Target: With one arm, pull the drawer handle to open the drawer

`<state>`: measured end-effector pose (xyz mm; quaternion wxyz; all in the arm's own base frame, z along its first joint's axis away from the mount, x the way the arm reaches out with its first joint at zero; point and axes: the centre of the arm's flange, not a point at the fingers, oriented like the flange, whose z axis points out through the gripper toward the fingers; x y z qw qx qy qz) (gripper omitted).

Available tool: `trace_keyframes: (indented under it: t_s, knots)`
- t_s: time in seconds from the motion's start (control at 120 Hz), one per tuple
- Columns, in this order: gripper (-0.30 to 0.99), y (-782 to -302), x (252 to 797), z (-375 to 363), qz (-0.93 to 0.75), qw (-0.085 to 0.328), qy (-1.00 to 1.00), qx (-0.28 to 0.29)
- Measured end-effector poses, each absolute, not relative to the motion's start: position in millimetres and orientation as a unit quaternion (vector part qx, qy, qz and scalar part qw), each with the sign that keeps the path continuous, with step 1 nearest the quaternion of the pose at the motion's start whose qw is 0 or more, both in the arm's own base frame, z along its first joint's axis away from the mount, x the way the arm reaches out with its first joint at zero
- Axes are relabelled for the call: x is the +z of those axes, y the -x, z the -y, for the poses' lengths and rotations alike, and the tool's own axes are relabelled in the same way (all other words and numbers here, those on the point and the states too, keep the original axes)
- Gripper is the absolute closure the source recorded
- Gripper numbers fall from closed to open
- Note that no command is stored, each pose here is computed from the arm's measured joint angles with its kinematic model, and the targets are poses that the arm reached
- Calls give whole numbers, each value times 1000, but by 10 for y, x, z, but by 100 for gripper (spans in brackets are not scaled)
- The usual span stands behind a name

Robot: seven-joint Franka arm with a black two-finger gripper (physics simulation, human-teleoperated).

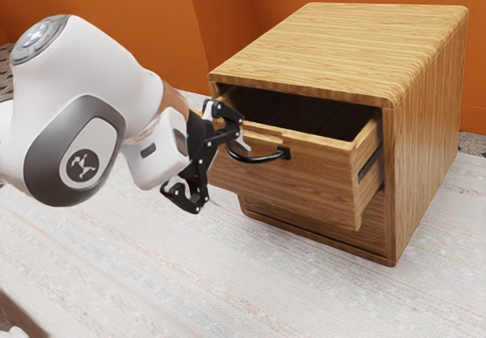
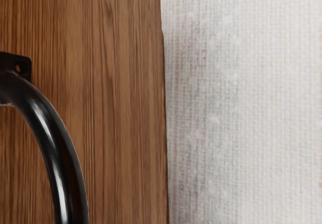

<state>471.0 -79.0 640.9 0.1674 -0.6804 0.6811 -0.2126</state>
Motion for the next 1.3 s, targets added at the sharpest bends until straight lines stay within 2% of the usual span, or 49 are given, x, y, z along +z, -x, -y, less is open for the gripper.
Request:
trace_keyframes:
  t_s: [0.375,0.433,0.5,0.725,0.933,1.3]
  knots:
    - [0,-4444,6362,814,-669,172,689,-220]
    - [3,-4367,6373,825,-667,176,689,-222]
    - [-1,-4310,6349,835,-666,176,690,-222]
    - [4,-4083,6331,887,-664,180,690,-227]
    - [-1,-3849,6286,859,-660,179,691,-233]
    - [0,-3606,6325,887,-656,182,692,-240]
